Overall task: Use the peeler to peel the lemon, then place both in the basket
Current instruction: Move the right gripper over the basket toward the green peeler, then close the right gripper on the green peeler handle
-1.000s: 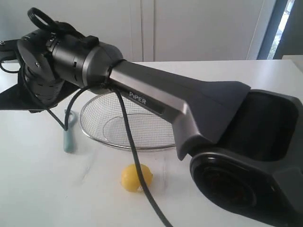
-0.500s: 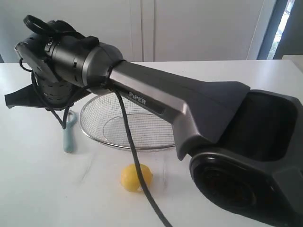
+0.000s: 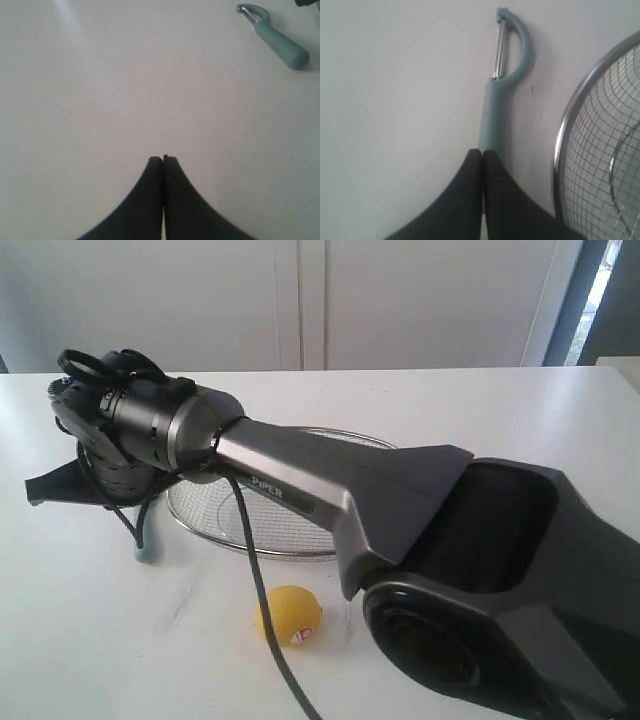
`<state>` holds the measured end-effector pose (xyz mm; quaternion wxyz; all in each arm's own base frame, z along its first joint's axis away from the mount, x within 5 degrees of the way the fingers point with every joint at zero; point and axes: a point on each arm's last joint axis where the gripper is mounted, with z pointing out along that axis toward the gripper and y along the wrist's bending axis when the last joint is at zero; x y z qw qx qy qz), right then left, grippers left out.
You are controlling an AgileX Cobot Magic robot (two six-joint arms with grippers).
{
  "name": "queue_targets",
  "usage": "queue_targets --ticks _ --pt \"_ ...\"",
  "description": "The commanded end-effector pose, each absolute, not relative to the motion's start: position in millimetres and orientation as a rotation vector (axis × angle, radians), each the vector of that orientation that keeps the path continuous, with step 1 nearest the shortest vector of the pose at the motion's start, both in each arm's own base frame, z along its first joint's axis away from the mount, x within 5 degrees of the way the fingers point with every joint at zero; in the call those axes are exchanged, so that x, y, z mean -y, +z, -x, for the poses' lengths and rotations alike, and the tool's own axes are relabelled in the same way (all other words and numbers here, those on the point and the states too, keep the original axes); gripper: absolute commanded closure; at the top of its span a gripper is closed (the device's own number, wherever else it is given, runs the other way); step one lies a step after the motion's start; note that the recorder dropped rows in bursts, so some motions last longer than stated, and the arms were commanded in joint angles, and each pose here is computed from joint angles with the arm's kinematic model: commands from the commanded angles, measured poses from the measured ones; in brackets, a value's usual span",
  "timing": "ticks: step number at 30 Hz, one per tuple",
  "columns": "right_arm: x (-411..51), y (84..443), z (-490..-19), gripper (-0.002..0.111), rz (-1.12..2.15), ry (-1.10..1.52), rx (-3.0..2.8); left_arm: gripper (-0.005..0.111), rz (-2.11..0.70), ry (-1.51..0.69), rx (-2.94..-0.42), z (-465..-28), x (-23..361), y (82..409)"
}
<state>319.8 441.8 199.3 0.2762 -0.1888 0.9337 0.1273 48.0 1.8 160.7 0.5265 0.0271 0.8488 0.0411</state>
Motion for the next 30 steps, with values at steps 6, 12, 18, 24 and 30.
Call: queue_targets --ticks 6,12,18,24,30 --pt "-446 184 -325 0.089 0.522 0.338 -2.477 0.107 -0.063 0.100 -2.042 -48 -2 157" --pt "-446 174 -327 0.080 0.538 0.303 -2.475 0.107 -0.063 0.100 -2.042 -48 -2 157" --pt "-447 173 -327 0.070 0.539 0.309 -2.471 0.107 -0.063 0.100 -2.042 -48 -2 157" --pt "-449 159 -328 0.070 0.548 0.300 -2.480 0.107 -0.063 0.100 -2.042 -48 -2 157" --pt "-450 149 -329 0.070 0.560 0.282 -2.483 0.107 -0.063 0.100 -2.042 -48 -2 157"
